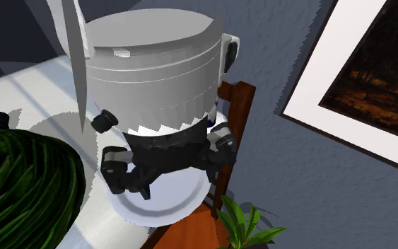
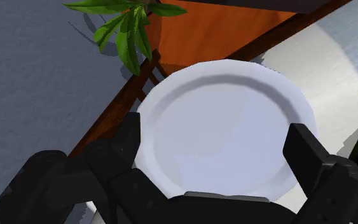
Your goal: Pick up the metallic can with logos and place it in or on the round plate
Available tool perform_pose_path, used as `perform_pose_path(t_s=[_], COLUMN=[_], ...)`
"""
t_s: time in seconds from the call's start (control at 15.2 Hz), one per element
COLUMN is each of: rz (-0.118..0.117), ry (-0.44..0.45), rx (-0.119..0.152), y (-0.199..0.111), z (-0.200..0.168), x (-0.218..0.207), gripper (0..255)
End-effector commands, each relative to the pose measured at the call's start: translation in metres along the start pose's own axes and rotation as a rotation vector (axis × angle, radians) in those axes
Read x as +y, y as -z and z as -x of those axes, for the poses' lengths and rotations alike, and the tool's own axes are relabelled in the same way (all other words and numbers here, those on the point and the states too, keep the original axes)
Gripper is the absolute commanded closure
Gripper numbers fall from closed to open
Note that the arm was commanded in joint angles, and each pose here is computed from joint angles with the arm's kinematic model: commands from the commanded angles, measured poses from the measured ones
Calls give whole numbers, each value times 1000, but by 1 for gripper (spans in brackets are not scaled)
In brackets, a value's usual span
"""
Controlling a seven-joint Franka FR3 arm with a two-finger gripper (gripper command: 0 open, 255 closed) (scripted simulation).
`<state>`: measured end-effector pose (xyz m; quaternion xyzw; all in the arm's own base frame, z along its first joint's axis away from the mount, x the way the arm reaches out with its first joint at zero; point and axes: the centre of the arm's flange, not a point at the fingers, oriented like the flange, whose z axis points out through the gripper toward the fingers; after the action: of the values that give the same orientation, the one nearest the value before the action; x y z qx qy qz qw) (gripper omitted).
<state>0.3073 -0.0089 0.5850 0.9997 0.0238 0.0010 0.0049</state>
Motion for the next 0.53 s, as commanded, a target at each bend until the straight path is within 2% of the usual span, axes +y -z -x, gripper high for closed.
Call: perform_pose_path(t_s=[0.0,0.46], rz=[0,1], ry=[0,-1], rx=[0,1], y=[0,-17], z=[0,-82], x=[0,39], gripper=[0,0])
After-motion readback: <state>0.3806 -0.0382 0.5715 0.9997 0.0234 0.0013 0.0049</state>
